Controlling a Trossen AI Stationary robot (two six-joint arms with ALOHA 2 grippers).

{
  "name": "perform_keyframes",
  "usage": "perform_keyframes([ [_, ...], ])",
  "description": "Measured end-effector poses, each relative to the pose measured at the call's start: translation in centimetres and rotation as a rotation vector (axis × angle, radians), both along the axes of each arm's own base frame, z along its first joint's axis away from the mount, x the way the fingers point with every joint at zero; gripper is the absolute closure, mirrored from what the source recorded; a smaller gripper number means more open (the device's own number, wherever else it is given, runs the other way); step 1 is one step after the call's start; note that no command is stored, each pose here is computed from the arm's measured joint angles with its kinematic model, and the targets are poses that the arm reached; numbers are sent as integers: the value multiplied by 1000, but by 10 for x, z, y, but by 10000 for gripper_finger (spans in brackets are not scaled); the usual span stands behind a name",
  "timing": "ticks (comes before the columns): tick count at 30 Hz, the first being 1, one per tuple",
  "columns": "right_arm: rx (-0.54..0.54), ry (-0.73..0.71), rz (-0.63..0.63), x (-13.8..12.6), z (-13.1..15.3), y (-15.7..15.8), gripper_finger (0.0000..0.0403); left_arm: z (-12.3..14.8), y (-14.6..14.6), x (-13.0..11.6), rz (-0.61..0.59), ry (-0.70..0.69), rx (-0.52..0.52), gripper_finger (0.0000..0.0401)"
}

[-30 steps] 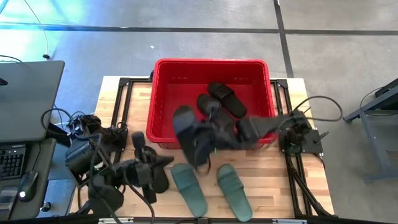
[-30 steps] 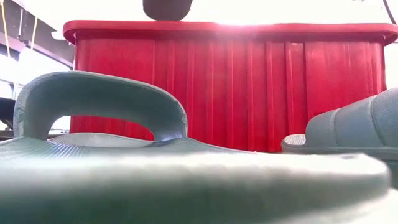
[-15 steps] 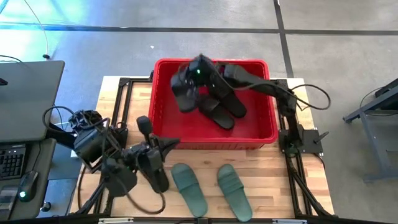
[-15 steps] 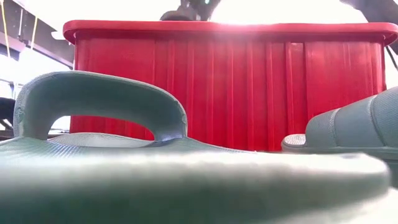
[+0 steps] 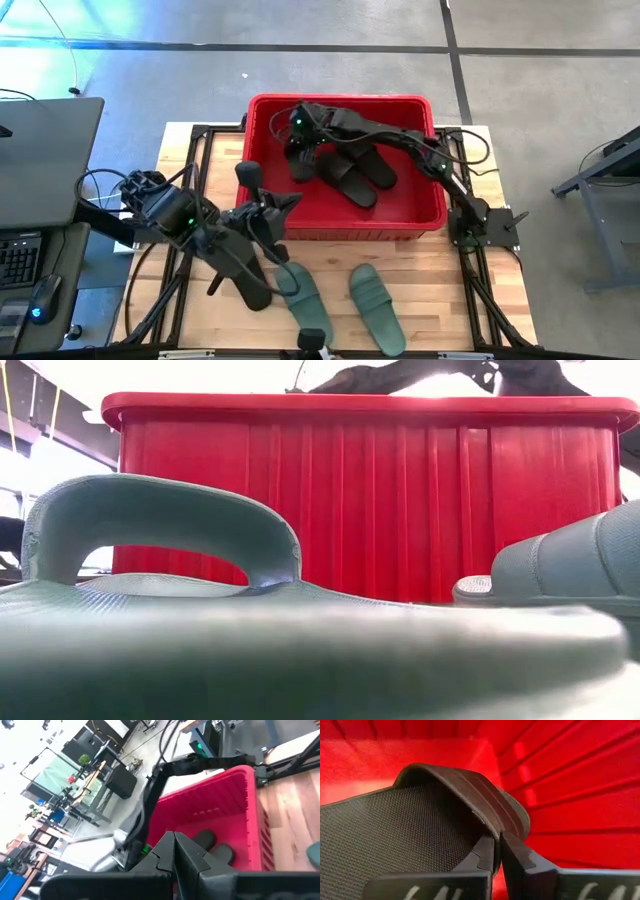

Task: Pick and place slides into bin
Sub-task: Put the black slide into the red bin

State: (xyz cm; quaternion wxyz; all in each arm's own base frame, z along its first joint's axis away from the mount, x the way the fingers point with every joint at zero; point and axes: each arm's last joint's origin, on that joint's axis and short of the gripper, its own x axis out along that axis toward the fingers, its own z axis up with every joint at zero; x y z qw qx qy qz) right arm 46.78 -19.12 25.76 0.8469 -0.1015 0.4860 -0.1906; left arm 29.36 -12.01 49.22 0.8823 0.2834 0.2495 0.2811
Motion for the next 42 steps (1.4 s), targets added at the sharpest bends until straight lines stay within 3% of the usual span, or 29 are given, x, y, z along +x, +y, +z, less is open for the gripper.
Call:
perform_keyframes([
  [7,50,13,77,13,-28,0,370,0,9,4,16,5,-13,400],
  [11,60,-21,147,16,-26,2,325,-1,9,4,2,12,-22,400],
  [17,38,-101,132,22,-21,1,258,-2,8,4,-17,29,-31,400],
  [26,25,15,79,5,-6,8,211,-11,5,1,-165,159,-125,400],
  [35,85,-142,165,-13,57,30,230,-13,0,2,-299,207,-232,400],
  [39,115,-197,226,-34,96,50,241,-17,-3,0,-371,253,-364,400],
  [42,175,-266,320,-53,130,72,247,-30,-5,-2,-358,372,-456,400],
])
